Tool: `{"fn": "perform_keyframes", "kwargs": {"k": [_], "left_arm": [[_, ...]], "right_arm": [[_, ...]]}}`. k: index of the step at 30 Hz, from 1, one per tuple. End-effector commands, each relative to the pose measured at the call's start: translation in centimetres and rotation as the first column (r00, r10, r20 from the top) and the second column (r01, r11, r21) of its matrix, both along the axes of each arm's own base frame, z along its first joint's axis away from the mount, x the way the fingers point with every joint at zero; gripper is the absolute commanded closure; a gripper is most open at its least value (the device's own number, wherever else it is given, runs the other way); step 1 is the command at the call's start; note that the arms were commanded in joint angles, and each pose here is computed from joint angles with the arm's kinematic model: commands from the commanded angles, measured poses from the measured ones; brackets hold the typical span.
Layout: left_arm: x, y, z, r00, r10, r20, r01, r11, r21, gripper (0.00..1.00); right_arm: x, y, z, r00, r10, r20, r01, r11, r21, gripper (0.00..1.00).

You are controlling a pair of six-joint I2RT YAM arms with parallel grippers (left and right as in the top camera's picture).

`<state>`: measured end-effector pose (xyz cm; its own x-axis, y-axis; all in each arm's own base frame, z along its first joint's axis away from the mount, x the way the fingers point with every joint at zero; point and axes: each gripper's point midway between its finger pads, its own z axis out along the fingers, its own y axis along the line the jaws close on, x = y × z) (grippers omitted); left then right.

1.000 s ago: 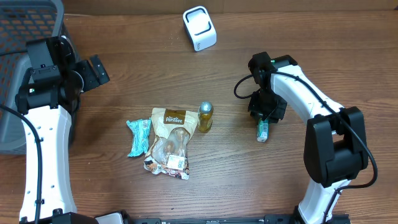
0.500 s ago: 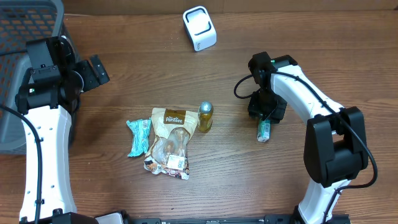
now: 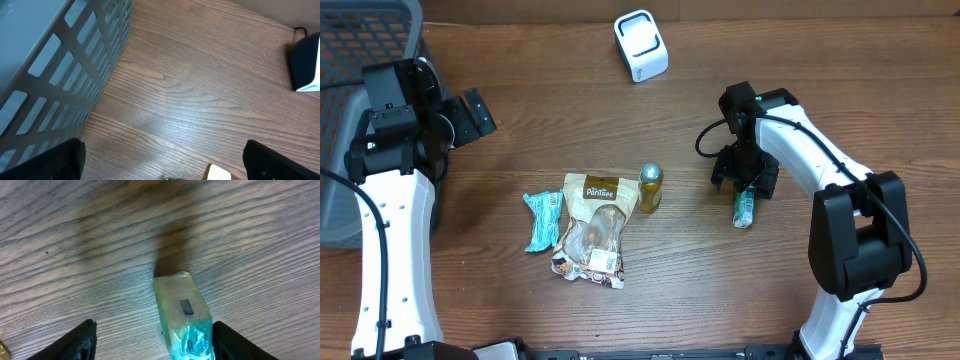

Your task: Scan the item barcode

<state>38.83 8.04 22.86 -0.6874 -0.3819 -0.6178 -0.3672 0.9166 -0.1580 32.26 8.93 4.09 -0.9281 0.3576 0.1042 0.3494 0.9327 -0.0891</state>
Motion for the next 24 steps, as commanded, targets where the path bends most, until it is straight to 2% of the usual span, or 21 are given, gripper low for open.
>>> {"fn": "perform_keyframes", "kwargs": {"k": [1,9,17,22,24], "left_arm": [[0.3,0.0,1.1,1.0,-0.017,0.025,0.016,1.0,0.017,0.0],[0.3,0.0,1.1,1.0,-0.017,0.025,0.017,1.0,0.018,0.0],[0.3,0.0,1.1,1.0,-0.017,0.025,0.016,1.0,0.017,0.0],[0.3,0.0,1.1,1.0,-0.017,0.025,0.016,1.0,0.017,0.0],[0.3,0.0,1.1,1.0,-0.017,0.025,0.016,1.0,0.017,0.01]], "right_arm": [[1.1,0.4,1.7,0.998,-0.002,0.062,0.001,1.0,0.023,0.3],[1.0,0.6,1.7,0.998,-0.004,0.058,0.002,0.999,0.037,0.3],[0.3,3.3,2.0,1.0,-0.019,0.016,0.015,0.982,0.191,0.29],[0.2,6.2,2.7,0.994,0.1,0.035,-0.106,0.924,0.367,0.29],[0.2,6.5,2.8,0.993,0.113,0.04,-0.12,0.914,0.387,0.28]]}}
